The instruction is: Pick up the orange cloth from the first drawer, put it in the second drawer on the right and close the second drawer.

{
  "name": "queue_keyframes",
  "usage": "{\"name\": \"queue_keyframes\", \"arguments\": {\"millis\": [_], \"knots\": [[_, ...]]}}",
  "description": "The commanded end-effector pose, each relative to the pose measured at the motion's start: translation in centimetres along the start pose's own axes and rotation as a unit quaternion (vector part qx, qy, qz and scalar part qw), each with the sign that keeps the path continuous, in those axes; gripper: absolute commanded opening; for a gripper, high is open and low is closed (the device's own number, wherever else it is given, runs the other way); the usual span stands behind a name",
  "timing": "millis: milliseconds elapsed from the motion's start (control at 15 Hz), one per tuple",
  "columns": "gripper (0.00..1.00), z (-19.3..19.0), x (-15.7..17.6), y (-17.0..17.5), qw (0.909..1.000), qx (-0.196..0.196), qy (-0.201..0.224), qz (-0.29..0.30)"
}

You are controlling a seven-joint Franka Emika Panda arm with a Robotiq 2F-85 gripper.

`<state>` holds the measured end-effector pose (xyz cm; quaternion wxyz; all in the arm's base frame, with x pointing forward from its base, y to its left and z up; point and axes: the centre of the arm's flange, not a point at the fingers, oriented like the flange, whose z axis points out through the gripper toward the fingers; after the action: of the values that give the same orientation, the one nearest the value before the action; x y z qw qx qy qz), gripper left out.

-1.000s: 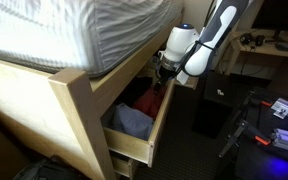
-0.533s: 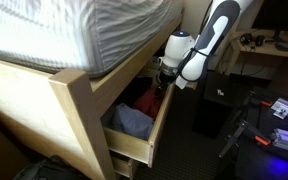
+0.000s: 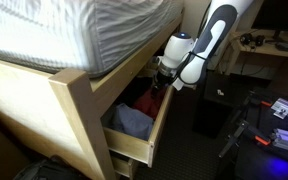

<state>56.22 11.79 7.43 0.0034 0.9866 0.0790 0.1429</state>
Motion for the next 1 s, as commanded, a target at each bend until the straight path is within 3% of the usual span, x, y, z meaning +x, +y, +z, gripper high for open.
{"name": "queue_keyframes", "arguments": {"millis": [0,200,267,400,933], "knots": [[1.0,0.3,0.1,0.0,0.9998,0.011,-0.017,-0.005],[1.0,1.7,0.8,0.9,0.9989,0.005,-0.042,0.021],[0.75,1.7,0.9,1.3,0.9986,0.008,-0.046,0.025],[0.68,1.4,1.2,1.9,0.9985,0.015,-0.04,0.034],[0.12,0.3,1.5,2.3,0.9981,0.032,-0.019,0.048]]}}
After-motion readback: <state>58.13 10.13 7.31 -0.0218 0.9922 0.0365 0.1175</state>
